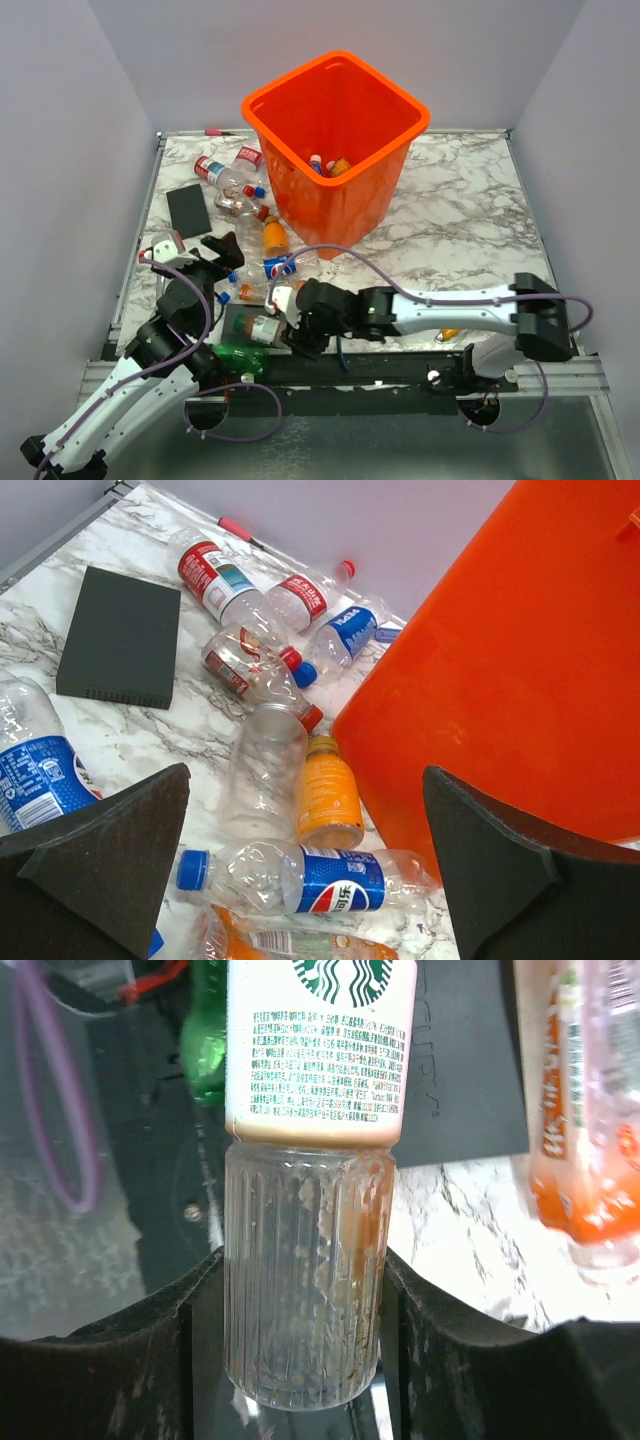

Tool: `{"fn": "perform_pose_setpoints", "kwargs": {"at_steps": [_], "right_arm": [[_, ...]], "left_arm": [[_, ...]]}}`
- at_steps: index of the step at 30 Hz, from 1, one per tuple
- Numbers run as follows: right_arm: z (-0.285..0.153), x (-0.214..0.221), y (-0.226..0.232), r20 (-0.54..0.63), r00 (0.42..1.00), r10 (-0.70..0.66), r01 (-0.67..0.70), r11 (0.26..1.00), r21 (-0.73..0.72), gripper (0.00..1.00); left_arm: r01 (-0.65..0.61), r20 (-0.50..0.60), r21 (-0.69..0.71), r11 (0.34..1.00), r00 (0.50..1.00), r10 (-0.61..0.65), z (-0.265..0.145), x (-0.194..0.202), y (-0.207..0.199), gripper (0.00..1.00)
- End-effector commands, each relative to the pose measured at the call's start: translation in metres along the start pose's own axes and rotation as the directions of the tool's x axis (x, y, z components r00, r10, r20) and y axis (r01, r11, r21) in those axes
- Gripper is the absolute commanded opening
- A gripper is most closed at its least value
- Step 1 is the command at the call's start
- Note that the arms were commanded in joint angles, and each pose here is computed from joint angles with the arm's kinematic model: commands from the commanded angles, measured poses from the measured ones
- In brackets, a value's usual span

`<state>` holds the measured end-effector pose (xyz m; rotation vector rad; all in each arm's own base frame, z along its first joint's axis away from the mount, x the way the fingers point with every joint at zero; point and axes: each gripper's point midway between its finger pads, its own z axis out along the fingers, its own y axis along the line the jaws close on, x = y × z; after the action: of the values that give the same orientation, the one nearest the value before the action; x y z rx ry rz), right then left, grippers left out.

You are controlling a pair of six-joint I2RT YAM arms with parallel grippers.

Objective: Put the plastic bottles in the bin
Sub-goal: Pick up the plastic bottle from the corner of the board.

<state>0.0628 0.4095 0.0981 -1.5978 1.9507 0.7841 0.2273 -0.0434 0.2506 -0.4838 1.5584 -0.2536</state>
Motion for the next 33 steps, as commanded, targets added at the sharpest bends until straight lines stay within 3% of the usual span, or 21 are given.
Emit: {"fn": "perform_pose_setpoints", "kwargs": {"at_steps": [1,6,9,11,13,17,20,22,33], "right_arm": [[-0.057,-0.003,-0.002,0.065,0.997,0.048,-0.055,0.993,0.109,0.31],[-0.120,0.004,-0.018,0.298,0.936,0.186,-0.252,0.947,0.200,0.21],[-0.136,0.009,-0.029,0.461,0.853,0.245,-0.367,0.909,0.196,0.05],[-0.145,0.009,-0.036,0.547,0.793,0.269,-0.425,0.887,0.180,0.01],[-0.152,0.003,-0.039,0.631,0.726,0.274,-0.457,0.877,0.146,0.01],[-0.170,-0.017,-0.039,0.764,0.596,0.248,-0.453,0.889,0.064,0.01],[-0.181,-0.033,-0.032,0.808,0.547,0.220,-0.403,0.915,0.024,0.01],[-0.189,-0.044,-0.027,0.822,0.533,0.200,-0.369,0.929,0.013,0.01],[-0.246,-0.088,0.000,0.886,0.448,0.115,-0.204,0.979,-0.024,0.01]], "left_arm": [[0.014,0.040,-0.028,1.000,0.999,-0.013,-0.004,-0.011,0.009,0.99],[0.119,0.086,0.079,0.990,0.988,-0.125,-0.011,-0.032,-0.008,0.99],[0.208,0.070,0.253,0.945,0.970,-0.232,-0.019,-0.050,-0.044,0.99],[0.216,0.043,0.407,0.887,0.966,-0.255,-0.031,-0.060,-0.074,0.99],[0.199,-0.003,0.588,0.784,0.970,-0.245,-0.049,-0.068,-0.114,0.99],[0.218,-0.165,0.813,0.539,0.975,-0.147,-0.088,-0.074,-0.187,0.99],[0.297,-0.284,0.914,0.276,0.955,-0.088,-0.128,-0.078,-0.229,0.99],[0.348,-0.339,0.919,0.183,0.937,-0.080,-0.140,-0.085,-0.243,0.99],[0.441,-0.436,0.892,0.102,0.897,-0.066,-0.144,-0.092,-0.267,0.99]]}}
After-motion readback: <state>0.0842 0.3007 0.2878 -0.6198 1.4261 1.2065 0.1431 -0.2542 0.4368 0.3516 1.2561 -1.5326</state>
